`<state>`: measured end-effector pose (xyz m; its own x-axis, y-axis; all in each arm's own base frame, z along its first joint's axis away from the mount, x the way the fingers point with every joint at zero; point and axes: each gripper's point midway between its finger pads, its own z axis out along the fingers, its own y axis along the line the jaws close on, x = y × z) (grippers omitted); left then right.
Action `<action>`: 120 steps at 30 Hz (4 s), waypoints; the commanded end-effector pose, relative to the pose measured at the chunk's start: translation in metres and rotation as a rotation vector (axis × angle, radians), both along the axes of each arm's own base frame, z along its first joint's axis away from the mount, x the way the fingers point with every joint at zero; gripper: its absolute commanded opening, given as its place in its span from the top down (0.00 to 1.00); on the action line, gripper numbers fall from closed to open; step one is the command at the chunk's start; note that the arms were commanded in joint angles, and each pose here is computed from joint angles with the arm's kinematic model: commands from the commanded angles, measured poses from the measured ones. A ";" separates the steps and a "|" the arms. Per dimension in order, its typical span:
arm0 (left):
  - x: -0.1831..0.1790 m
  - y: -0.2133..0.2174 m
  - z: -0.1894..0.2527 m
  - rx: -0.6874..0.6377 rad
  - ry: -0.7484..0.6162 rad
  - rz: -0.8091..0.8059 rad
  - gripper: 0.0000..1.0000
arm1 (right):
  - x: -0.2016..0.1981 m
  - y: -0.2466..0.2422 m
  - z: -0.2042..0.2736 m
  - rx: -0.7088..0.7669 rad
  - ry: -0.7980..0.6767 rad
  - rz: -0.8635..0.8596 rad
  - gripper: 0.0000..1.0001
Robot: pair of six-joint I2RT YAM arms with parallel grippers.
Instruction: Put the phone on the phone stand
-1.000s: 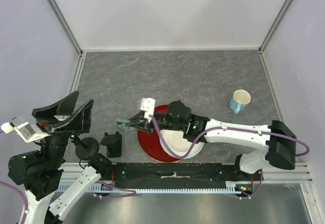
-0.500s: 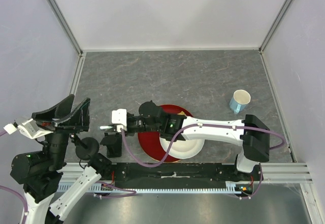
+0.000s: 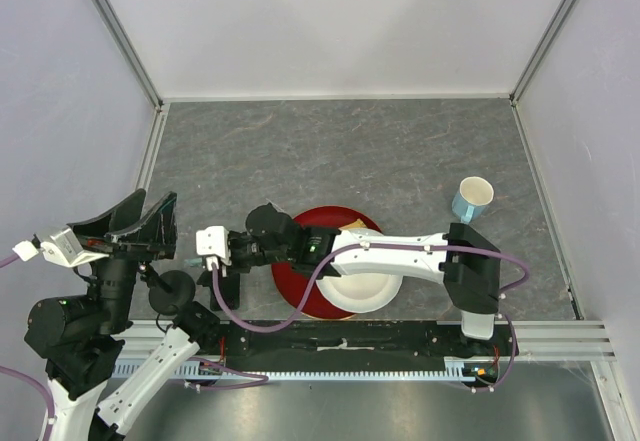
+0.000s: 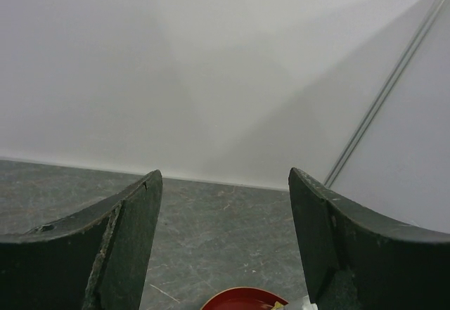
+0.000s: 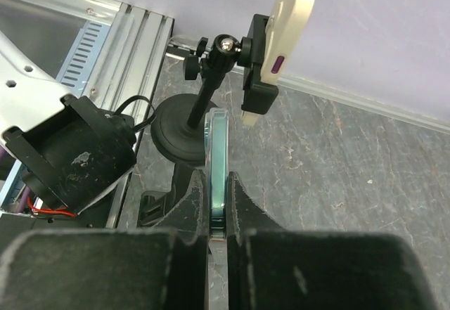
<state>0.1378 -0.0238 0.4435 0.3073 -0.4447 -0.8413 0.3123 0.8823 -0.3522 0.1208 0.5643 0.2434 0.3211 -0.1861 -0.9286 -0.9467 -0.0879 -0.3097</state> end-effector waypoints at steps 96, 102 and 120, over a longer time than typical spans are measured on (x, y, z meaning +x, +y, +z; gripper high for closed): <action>-0.003 0.002 -0.002 -0.037 0.023 -0.010 0.21 | 0.006 -0.070 0.002 -0.110 -0.239 -0.383 0.20; 0.006 -0.008 -0.008 0.016 0.078 -0.026 0.19 | 0.074 -0.196 -0.010 -0.195 -0.255 -0.912 0.07; 0.002 -0.057 0.018 -0.058 0.063 -0.281 0.18 | 0.079 -0.495 0.168 0.599 0.303 -1.541 0.02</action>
